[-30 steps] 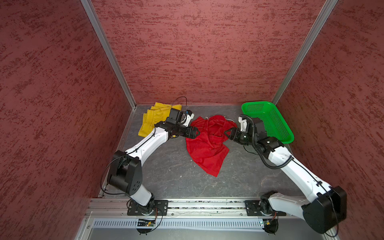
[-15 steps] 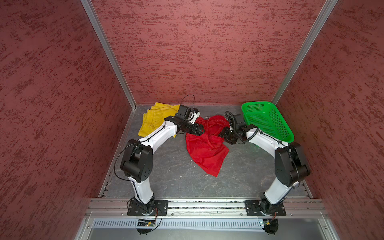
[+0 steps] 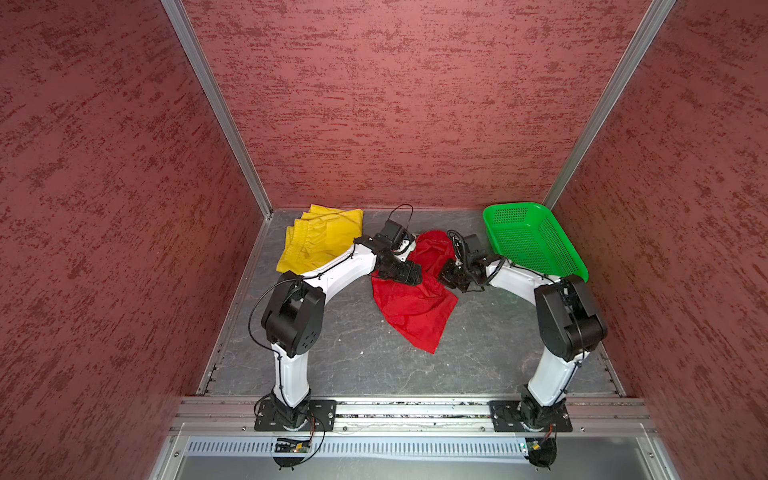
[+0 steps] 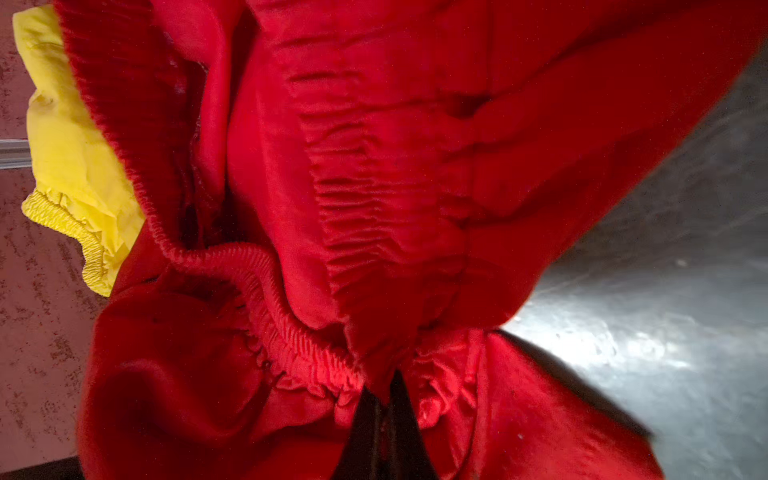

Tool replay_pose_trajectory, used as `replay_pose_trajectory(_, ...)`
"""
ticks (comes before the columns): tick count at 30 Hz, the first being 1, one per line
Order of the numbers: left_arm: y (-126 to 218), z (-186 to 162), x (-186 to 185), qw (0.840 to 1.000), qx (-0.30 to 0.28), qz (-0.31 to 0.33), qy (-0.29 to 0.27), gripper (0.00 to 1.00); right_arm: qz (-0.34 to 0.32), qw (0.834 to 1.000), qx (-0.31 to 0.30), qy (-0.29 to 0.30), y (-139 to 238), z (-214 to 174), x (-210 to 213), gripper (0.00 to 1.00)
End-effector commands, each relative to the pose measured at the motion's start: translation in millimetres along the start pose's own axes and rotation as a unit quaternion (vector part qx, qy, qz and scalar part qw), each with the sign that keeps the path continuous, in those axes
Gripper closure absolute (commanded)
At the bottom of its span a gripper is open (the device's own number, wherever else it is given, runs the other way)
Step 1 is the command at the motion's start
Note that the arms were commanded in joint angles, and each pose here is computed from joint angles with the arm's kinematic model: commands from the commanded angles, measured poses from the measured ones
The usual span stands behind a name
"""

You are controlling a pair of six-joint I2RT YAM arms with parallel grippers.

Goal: Fold and stack the shorts
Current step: 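Grasp the red shorts waistband with the left gripper near the right gripper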

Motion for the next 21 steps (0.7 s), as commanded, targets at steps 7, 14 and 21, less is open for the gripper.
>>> replay_pose_trajectory(7,-19.0,10.3,4.3,0.997,0.012,0.026,0.066,0.17,0.123,0.992,-0.01,0.015,41.1,-10.7,33.7,1.0)
replay_pose_trajectory(14,-22.2,6.4,17.2,0.995,0.023,0.035,0.091,0.47,0.123,0.992,-0.005,0.018,50.3,-17.7,28.8,1.0)
replay_pose_trajectory(21,11.4,-26.2,52.6,0.993,-0.021,0.005,0.119,0.77,0.099,0.995,-0.022,-0.008,57.6,-9.7,7.4,1.0)
Point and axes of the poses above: each gripper's point midway between its finger pads, its own y axis back along the fingers, its own x axis along the line the jaws close on, z = x × y, the point moved 5 cm from there along y, back along the fingers, and after that the axes turned 10 degrees about -y, right-handed, at the moved point
